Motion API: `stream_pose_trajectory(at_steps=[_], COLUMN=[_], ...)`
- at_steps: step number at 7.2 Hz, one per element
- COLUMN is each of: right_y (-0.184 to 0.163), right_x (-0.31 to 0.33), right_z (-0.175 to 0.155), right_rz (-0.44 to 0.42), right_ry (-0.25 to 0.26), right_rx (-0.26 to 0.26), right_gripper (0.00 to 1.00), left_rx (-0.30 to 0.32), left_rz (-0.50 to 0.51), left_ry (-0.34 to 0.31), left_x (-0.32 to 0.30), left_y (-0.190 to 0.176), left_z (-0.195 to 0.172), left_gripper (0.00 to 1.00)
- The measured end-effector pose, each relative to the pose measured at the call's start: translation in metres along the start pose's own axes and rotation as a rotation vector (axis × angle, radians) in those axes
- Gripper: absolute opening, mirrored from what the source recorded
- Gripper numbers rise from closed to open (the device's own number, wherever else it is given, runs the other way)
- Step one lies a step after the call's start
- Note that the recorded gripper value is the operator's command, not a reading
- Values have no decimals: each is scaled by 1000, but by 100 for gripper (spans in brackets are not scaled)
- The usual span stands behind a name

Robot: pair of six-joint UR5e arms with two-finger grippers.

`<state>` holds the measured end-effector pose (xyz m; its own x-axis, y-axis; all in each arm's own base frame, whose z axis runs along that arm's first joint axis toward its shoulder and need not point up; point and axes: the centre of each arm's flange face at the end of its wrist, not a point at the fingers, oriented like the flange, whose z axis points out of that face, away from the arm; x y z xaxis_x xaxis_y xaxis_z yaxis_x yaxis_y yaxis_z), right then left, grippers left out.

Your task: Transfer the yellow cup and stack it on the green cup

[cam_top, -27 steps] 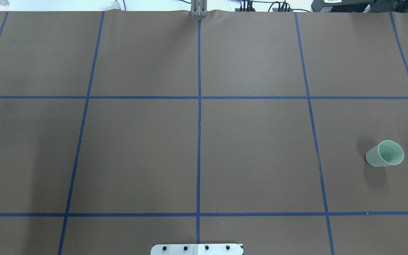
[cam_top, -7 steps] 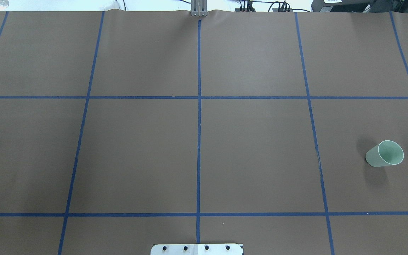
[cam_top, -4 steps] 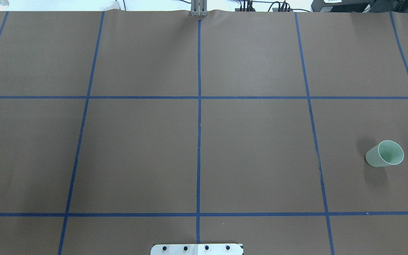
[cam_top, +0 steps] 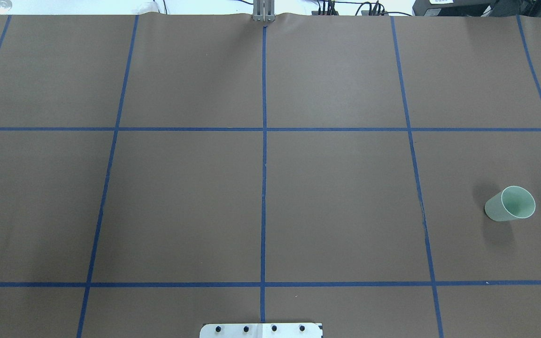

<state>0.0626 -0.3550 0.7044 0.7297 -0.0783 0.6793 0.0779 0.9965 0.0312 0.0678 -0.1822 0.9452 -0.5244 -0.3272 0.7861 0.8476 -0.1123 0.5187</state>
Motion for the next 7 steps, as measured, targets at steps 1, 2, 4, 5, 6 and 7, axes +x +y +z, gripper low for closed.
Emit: stream_pose_trajectory(at_steps=[1, 2, 4, 5, 6, 7], right_y=[0, 0, 0, 0, 0, 0], right_x=[0, 0, 0, 0, -1, -2], right_z=[0, 0, 0, 0, 0, 0], right_rz=[0, 1, 2, 2, 1, 1], right_ry=[0, 0, -1, -4, -7, -11], right_rx=[0, 0, 0, 0, 1, 1], right_gripper=[100, 100, 100, 100, 100, 100], left_rx=[2, 4, 24, 47, 80, 120], left_rz=[16, 37, 92, 118, 138, 152], left_ry=[-2, -4, -15, -19, -10, 11], left_x=[0, 1, 2, 2, 4, 6], left_y=[0, -1, -5, -9, -13, -19], left_z=[1, 2, 6, 9, 10, 11], left_gripper=[52, 51, 47, 45, 42, 42])
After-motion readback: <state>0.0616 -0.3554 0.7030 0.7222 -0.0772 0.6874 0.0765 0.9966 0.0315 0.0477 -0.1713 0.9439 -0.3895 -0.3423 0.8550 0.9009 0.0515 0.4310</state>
